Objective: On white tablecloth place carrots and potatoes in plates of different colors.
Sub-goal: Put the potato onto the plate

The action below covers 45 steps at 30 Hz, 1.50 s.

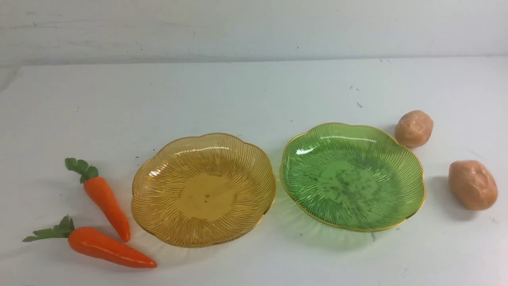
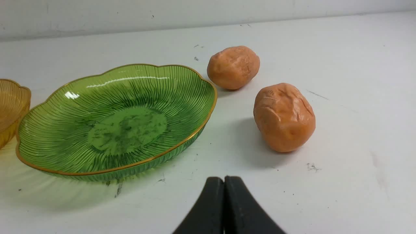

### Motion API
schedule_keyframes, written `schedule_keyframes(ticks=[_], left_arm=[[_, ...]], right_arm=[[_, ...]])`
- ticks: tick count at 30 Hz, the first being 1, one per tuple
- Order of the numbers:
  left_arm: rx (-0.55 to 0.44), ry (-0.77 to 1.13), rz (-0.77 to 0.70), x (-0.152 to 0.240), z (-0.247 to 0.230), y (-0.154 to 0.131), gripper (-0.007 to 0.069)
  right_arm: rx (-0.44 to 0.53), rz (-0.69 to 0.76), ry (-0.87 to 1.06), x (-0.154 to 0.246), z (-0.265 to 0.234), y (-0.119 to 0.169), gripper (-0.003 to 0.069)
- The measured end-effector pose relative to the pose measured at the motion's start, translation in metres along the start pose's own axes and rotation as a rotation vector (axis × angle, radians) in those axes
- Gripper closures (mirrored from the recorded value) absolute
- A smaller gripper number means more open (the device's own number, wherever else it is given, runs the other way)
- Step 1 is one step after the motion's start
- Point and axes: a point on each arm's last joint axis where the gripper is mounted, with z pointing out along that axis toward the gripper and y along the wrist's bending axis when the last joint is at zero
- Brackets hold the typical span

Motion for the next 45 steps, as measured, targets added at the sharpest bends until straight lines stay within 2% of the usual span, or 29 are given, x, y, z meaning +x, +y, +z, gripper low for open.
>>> schedule_keyframes(ticks=[34, 36, 40, 41, 42, 45], left_arm=[[0.000, 0.000, 0.000, 0.000, 0.000, 0.000, 0.0629], [0.000, 0.000, 0.000, 0.000, 0.000, 0.000, 0.0629], [0.000, 0.000, 0.000, 0.000, 0.000, 0.000, 0.0629], [0.000, 0.000, 0.000, 0.000, 0.000, 0.000, 0.0629], [0.000, 0.000, 0.000, 0.000, 0.000, 0.000, 0.0629], [0.000, 0.000, 0.000, 0.000, 0.000, 0.000, 0.0629]], right_arm=[[-0.003, 0.006, -0.004, 0.000, 0.000, 0.000, 0.0674], [-0.025, 0.102, -0.016, -0.001, 0.000, 0.002, 0.0674], [-0.129, 0.610, -0.018, -0.004, 0.000, 0.010, 0.0674], [-0.151, 0.690, -0.018, -0.005, -0.001, 0.012, 0.0674], [-0.166, 0.760, -0.019, -0.006, -0.001, 0.013, 0.0674], [-0.181, 0.850, -0.052, -0.010, -0.001, 0.012, 0.0674]])
